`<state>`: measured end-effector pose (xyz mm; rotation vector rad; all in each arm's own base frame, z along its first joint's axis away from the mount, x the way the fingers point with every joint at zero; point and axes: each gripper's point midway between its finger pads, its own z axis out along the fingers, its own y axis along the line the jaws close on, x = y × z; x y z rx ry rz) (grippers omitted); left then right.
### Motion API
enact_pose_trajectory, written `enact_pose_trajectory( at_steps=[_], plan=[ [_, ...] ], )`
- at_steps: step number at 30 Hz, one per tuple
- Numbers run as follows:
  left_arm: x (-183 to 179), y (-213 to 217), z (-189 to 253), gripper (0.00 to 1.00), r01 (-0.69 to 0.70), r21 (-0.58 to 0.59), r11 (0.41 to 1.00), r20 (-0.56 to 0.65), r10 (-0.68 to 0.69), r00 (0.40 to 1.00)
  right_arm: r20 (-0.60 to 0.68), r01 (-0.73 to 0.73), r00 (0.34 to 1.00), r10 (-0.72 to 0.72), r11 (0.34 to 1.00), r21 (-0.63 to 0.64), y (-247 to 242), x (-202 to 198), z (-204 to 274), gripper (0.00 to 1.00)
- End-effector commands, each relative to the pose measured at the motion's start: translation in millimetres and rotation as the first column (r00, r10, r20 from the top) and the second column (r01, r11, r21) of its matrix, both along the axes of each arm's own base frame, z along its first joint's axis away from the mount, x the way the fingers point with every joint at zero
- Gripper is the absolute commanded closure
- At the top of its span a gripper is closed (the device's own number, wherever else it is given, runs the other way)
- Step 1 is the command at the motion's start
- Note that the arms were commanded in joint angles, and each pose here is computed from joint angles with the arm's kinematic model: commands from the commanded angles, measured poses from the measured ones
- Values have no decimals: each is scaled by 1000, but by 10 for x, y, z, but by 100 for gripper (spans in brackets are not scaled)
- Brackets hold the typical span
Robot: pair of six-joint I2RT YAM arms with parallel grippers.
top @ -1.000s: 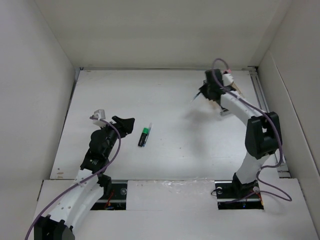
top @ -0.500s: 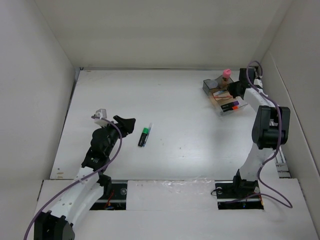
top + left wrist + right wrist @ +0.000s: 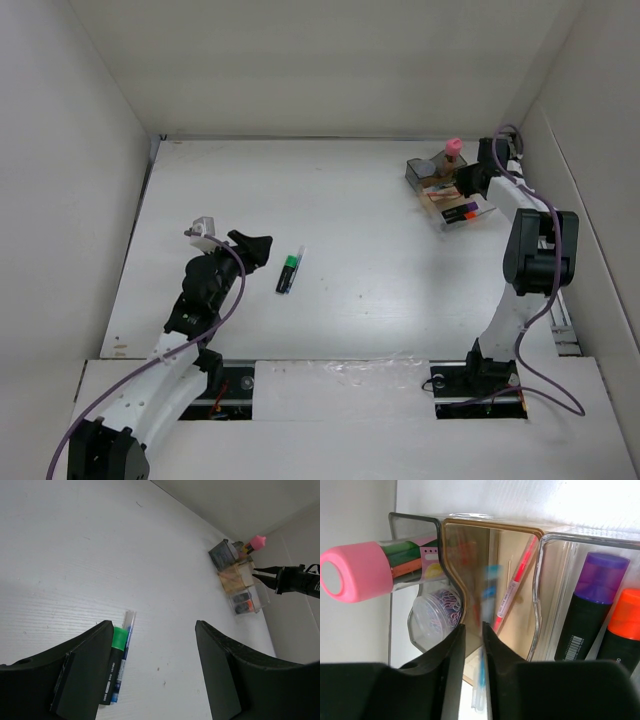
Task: Sort the stationery into containers
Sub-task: Place the pen in the storage box, then pick up the pen from the center of the board.
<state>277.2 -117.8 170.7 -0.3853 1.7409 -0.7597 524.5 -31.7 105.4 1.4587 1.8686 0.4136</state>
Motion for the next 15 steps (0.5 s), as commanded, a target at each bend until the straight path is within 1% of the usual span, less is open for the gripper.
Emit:
enact_pose_trajectory(
  at_steps=[1, 5, 8, 11, 12, 14, 15],
  plan=[
    [31, -24, 181, 36, 7, -19, 1000, 63, -5, 998, 115, 37, 993, -35, 999, -18, -101, 149, 434, 73],
    [28, -43, 163, 36, 17, -15, 1000, 48, -16, 999, 136, 38, 990, -35, 999, -19, -96, 94, 559, 60],
    [18, -40, 171, 36, 17, -18, 1000, 59, -16, 998, 163, 29, 986, -26, 999, -21, -46, 82, 700, 57],
    [12, -38, 141, 36, 17, -14, 1000, 47, -16, 999, 194, -25, 981, 28, 1000, -18, 227, 33, 816, 57],
    [4, -35, 175, 36, 17, -18, 1000, 59, -16, 998, 193, -71, 978, 76, 997, -33, 458, 5, 824, 57],
    [10, -37, 209, 36, 17, -22, 1000, 72, -16, 997, 216, -125, 967, 137, 990, -68, 718, -39, 968, 57],
    [10, -37, 209, 36, 17, -22, 1000, 72, -16, 997, 227, -185, 953, 199, 979, -81, 1039, -84, 994, 57]
  ],
)
